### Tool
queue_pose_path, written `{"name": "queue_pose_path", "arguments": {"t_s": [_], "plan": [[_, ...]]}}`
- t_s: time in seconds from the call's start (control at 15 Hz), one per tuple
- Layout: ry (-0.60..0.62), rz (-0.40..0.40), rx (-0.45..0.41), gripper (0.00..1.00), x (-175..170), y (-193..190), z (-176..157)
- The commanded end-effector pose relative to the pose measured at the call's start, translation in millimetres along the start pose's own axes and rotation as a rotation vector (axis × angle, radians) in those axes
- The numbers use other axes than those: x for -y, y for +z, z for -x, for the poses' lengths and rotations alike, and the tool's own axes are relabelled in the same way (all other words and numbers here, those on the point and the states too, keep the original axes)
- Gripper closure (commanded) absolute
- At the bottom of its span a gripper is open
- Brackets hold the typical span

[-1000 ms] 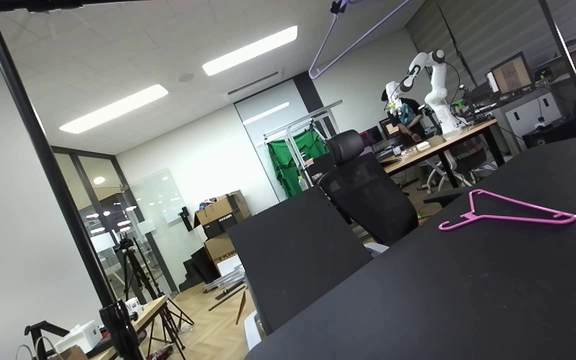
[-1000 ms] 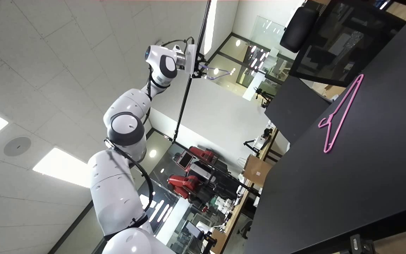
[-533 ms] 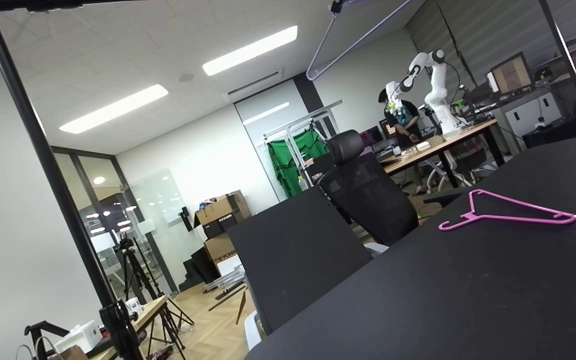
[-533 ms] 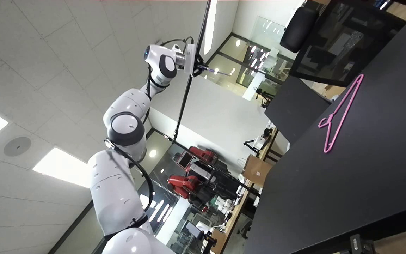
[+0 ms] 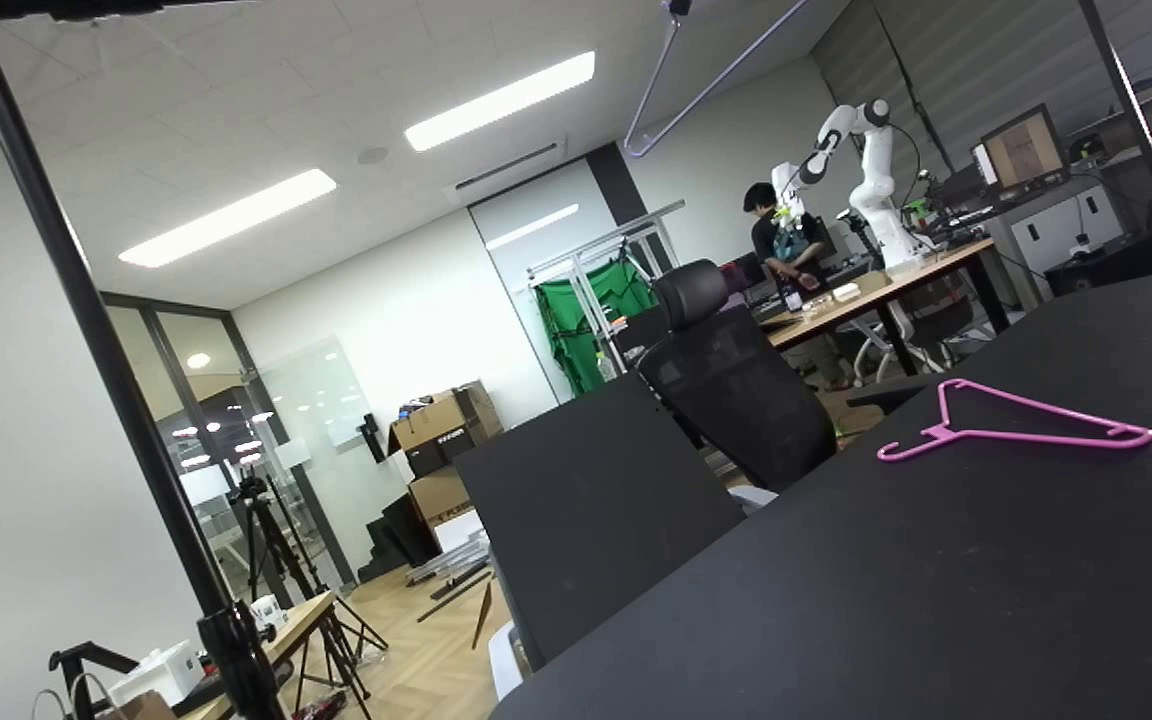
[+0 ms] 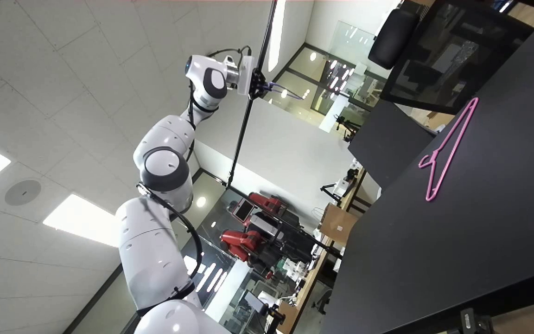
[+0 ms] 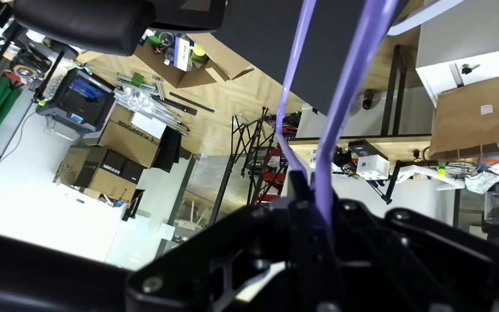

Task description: Unhook the hanger from the rail

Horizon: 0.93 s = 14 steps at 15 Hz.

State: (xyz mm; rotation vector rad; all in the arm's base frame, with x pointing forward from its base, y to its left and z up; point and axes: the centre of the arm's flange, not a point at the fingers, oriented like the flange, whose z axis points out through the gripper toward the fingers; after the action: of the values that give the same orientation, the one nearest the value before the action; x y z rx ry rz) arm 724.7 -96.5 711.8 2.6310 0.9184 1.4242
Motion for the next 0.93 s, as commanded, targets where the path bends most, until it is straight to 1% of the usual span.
{"name": "queue_pose_path", "arguments": {"t_s": [0.0, 0.87], "plan": [[0.022, -0.012, 0.018, 0.98, -11.0, -10.0, -18.0], [0.056, -0.010, -0.057, 0.98, -12.6, -31.7, -27.7]]}}
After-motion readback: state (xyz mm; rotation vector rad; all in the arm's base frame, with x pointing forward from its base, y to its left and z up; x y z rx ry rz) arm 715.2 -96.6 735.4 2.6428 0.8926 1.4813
